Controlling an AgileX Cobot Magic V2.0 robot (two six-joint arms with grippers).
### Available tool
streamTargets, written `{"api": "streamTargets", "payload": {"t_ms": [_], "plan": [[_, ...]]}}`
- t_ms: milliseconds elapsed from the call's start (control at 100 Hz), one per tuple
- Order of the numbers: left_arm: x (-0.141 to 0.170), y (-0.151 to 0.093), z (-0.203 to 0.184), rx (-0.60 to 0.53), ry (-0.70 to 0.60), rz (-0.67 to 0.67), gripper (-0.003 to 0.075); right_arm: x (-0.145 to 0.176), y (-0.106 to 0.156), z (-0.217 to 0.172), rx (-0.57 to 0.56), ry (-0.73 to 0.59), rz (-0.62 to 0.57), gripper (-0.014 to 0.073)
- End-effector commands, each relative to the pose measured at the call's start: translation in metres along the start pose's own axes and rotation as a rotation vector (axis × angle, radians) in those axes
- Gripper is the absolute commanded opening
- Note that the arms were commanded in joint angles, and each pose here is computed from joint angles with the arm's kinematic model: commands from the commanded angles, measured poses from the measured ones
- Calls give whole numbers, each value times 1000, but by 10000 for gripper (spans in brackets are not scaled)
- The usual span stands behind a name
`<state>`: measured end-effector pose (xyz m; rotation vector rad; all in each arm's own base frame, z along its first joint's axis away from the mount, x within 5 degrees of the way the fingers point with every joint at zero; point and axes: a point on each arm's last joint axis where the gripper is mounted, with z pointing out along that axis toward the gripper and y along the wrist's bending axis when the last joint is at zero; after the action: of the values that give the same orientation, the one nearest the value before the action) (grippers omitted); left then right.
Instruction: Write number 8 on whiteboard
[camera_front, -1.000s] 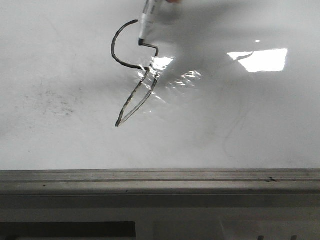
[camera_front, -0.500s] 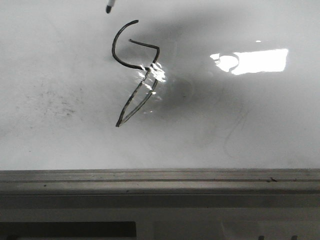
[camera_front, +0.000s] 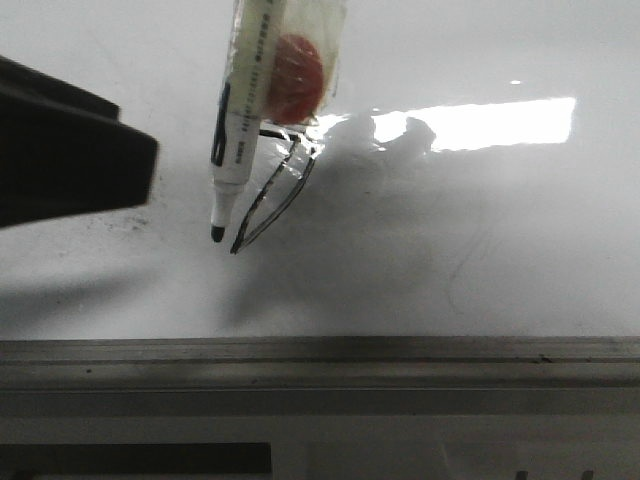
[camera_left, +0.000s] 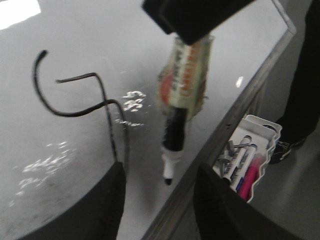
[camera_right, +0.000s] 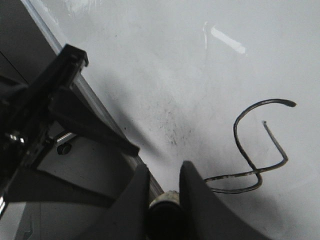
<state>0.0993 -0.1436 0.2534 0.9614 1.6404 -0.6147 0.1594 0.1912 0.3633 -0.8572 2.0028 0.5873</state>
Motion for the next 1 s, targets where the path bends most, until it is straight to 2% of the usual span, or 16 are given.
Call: {"api": "streamTargets", "payload": {"t_ms": [0, 160, 370, 420, 490, 610, 750, 830, 950, 990], "plan": [[-19, -7, 9, 42, -154, -12, 295, -17, 1, -10, -3, -128, 11, -60], [-16, -2, 24, 15, -177, -67, 295, -16, 1, -10, -5, -124, 46, -60], [-12, -1, 32, 7, -172, -72, 288, -16, 2, -10, -14, -119, 63, -60], [-11, 0, 33, 6, -168, -75, 260, -16, 2, -10, -18, -115, 71, -60], [-10, -1, 34, 7, -161, -75, 176, -16, 2, -10, -21, -115, 77, -60], [-10, -1, 34, 7, -161, -75, -23, -16, 2, -10, -21, -115, 76, -60], [-10, -1, 34, 7, -161, -75, -20, -16, 2, -10, -21, -115, 76, -55], [-10, -1, 34, 7, -161, -75, -20, -15, 2, -10, -21, -112, 76, 27], [-10, 0, 33, 6, -158, -75, -20, -12, 2, -10, -20, -77, 76, 295], [-11, 0, 32, 2, -155, -85, -20, -10, 2, -10, -20, -57, 76, 351]]}}
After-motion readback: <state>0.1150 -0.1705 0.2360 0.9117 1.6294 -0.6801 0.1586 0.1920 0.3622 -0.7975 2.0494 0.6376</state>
